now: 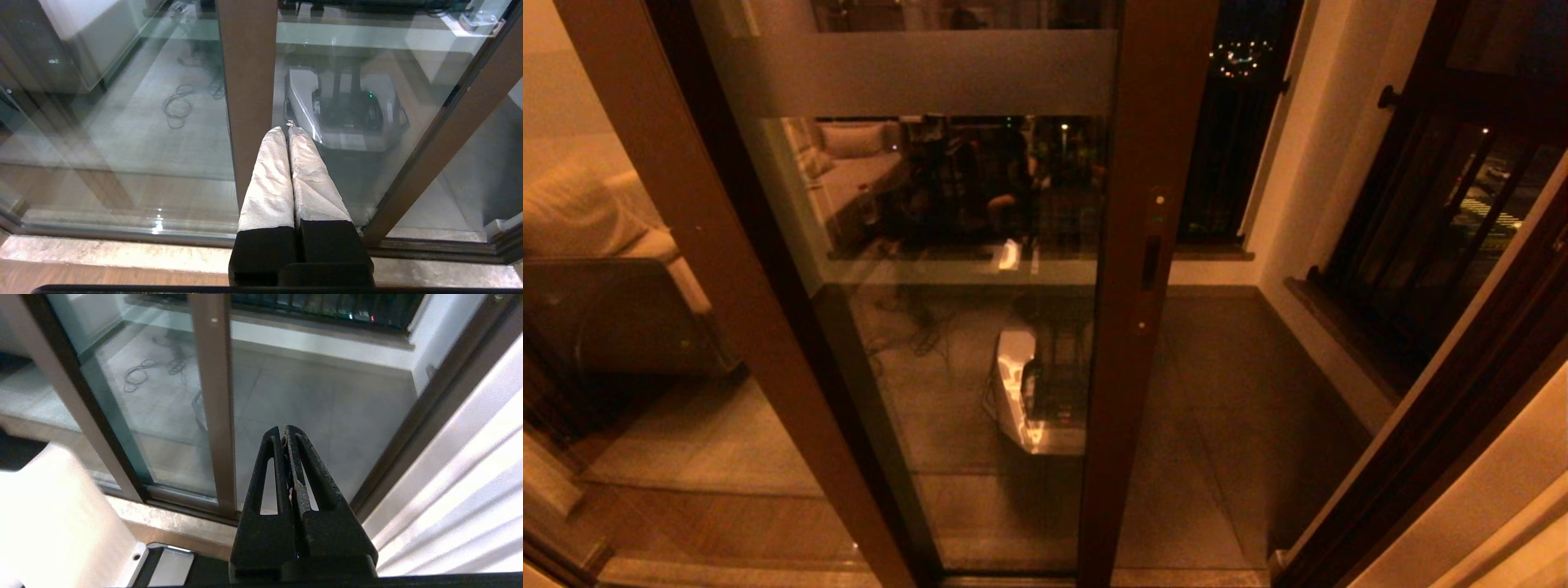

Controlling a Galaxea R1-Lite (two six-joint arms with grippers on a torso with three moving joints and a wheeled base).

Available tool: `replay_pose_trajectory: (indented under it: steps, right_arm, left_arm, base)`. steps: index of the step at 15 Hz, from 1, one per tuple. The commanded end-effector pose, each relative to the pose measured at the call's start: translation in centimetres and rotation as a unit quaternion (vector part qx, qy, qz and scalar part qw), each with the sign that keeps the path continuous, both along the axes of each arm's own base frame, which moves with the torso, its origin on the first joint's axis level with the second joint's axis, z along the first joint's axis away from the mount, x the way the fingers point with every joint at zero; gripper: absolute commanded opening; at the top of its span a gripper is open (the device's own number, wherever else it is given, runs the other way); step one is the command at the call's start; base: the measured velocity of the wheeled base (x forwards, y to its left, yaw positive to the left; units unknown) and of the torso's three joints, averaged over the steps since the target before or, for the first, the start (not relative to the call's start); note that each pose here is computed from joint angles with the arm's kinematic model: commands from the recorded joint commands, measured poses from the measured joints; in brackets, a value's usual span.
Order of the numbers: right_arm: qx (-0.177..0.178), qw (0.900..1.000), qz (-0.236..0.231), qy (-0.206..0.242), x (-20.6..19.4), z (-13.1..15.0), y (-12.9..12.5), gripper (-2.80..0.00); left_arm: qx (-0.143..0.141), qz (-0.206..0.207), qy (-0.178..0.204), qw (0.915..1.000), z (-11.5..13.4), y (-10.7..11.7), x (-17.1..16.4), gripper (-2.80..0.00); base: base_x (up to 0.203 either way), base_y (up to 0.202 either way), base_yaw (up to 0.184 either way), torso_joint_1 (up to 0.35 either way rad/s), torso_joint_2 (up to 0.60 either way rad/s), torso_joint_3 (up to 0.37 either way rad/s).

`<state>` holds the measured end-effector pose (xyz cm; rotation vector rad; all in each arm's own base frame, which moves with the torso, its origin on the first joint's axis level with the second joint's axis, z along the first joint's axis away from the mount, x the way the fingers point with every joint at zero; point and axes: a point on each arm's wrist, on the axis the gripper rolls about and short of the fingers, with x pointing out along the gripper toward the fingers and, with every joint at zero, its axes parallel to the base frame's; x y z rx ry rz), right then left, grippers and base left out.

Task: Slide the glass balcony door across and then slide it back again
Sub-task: Open the slid door

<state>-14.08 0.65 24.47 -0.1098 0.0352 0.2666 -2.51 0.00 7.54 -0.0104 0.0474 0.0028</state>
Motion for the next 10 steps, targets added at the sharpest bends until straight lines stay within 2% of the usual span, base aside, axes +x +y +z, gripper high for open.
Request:
replay_pose_trajectory:
  steps: [1,2,3,5,6,8,10]
  right_arm:
    - [-0.003,1.0,0.009,-0.013,-1.0,-2.1,0.1,-2.8]
    - [-0.014,1.0,0.015,-0.017,-1.2,-4.2,0.1,-2.8]
    - [-0.028,0.999,0.017,-0.001,-0.5,-6.2,0.0,-2.8]
    - [-0.023,0.999,0.019,0.046,2.4,-8.8,0.0,-2.8]
    - [-0.02,0.998,0.016,0.052,4.3,-10.0,0.0,-2.8]
    - [-0.028,0.999,-0.009,0.041,8.6,-13.6,-0.1,-2.8]
    - [-0.038,0.998,-0.054,-0.014,11.1,-16.0,-0.3,-2.8]
  left_arm:
    - [0.0,0.0,0.001,1.0,0.0,0.0,0.0,-2.8]
    - [0.0,0.0,0.0,1.0,0.0,0.0,0.0,-2.8]
    - [0.0,0.0,0.001,1.0,0.0,0.0,0.0,-2.8]
    - [0.0,0.0,0.001,1.0,0.0,0.0,0.0,-2.8]
    - [0.0,0.0,0.0,1.0,0.0,0.0,0.0,-2.8]
    - [0.0,0.001,0.0,1.0,0.0,0.0,0.0,-2.8]
    - [0.0,0.0,0.0,1.0,0.0,0.0,0.0,-2.8]
  base:
    - [0.0,0.0,0.0,0.0,0.0,0.0]
    - [0.0,0.0,0.0,0.0,0.0,0.0]
    - [0.0,0.0,0.0,0.0,0.0,0.0]
    - [0.0,0.0,0.0,0.0,0.0,0.0]
    - [0.0,0.0,0.0,0.0,0.0,0.0]
    - [0.0,0.0,0.0,0.0,0.0,0.0]
    - [0.0,0.0,0.0,0.0,0.0,0.0]
